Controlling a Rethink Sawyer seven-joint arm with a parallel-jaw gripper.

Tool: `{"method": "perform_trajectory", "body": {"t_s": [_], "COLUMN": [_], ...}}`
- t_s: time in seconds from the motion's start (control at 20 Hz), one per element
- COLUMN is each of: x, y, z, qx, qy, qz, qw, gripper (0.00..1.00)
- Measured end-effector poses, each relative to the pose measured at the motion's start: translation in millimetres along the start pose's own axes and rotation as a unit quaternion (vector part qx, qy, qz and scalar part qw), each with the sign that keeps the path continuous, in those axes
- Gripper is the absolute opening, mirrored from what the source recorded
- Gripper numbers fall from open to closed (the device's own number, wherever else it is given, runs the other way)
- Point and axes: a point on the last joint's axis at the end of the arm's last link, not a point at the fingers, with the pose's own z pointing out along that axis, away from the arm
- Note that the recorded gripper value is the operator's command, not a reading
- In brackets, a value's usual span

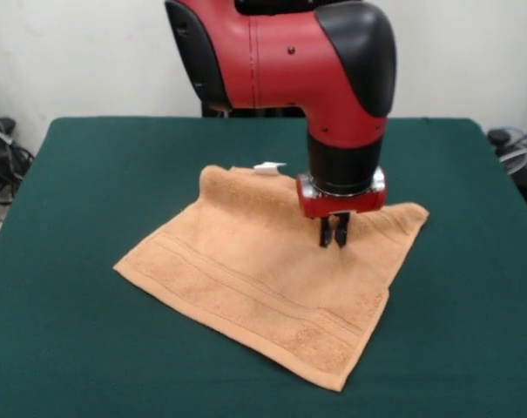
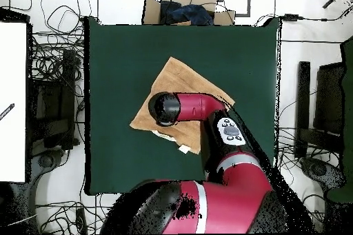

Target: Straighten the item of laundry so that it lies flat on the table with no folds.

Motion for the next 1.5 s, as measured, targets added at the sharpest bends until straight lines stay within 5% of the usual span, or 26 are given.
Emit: {"method": "perform_trajectory", "body": {"t_s": [0.55, 0.6, 1.25, 1.5], "x": [-22.1, -24.4, -27.4, -27.1], "y": [10.4, 10.1, 12.7, 14.1], "z": [4.2, 6.0, 4.8, -14.9], "qx": [-0.012, -0.013, -0.015, -0.010], "qy": [-0.012, -0.014, -0.017, -0.024], "qz": [-0.004, -0.003, -0.004, -0.009], "qw": [0.9998, 0.9998, 0.9997, 0.9996], "gripper": [0.00, 1.00, 1.00, 1.00]}}
